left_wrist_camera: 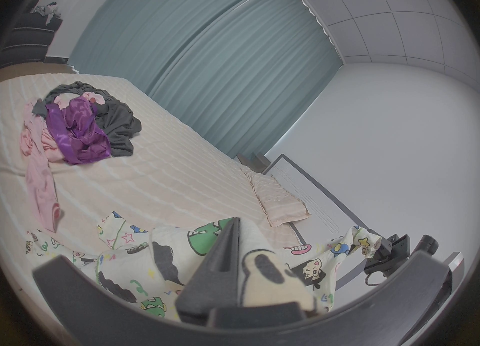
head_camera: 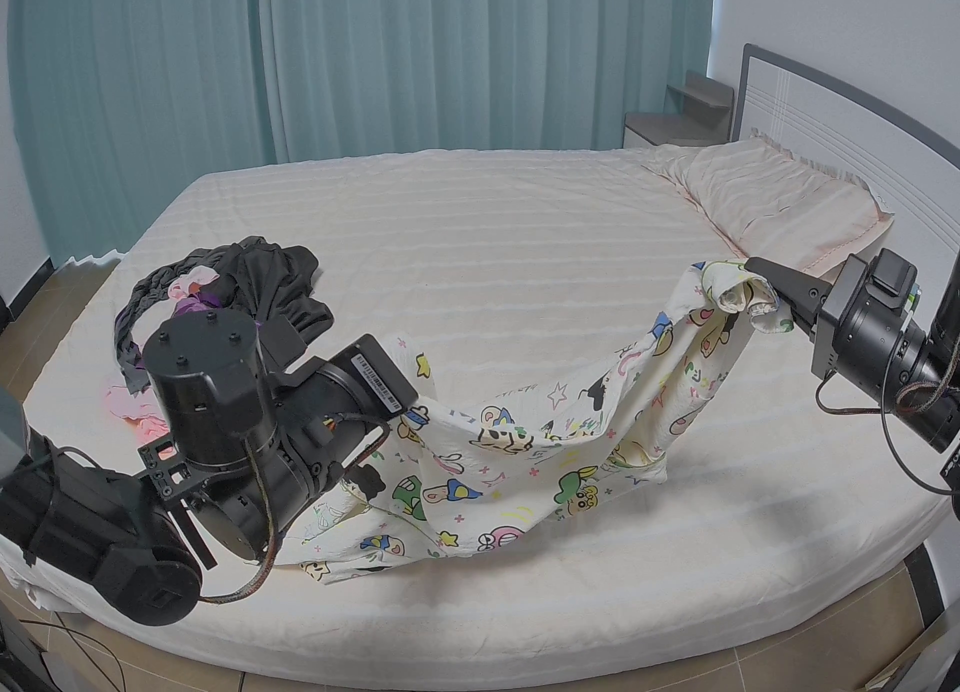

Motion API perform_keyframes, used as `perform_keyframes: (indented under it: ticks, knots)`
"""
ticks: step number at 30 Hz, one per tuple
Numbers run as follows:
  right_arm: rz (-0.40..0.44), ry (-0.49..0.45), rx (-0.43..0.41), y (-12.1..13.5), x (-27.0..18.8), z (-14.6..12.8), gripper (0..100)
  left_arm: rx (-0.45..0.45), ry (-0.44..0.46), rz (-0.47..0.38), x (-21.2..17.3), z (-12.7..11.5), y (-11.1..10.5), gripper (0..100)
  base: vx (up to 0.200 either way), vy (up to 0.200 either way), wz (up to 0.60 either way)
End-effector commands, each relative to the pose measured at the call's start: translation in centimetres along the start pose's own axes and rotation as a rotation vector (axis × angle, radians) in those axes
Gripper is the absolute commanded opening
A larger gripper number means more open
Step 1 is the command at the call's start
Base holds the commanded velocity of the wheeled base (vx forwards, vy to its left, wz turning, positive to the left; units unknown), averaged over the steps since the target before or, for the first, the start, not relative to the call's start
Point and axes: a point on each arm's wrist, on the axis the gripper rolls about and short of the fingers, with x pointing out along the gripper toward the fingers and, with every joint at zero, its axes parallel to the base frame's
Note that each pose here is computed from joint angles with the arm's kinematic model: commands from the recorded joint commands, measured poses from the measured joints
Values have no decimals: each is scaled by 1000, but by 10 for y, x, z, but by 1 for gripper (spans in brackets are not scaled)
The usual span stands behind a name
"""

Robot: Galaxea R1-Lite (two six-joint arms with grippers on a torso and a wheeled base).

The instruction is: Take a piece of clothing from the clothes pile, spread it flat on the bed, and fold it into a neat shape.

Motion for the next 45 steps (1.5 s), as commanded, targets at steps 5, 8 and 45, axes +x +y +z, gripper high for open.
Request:
perform_keyframes:
  ticks: [5,8,45]
  knots:
    - [6,-9,-2,2,-1,2,0,0,6,-4,-1,-2,-1,0,0,-200,0]
    - [7,-10,-2,2,-1,2,0,0,9,-7,-1,-3,-2,0,0,-200,0]
    - [280,31,-113,47,-60,2,0,95,-87,-69,-62,20,-22,0,-108,-27,0]
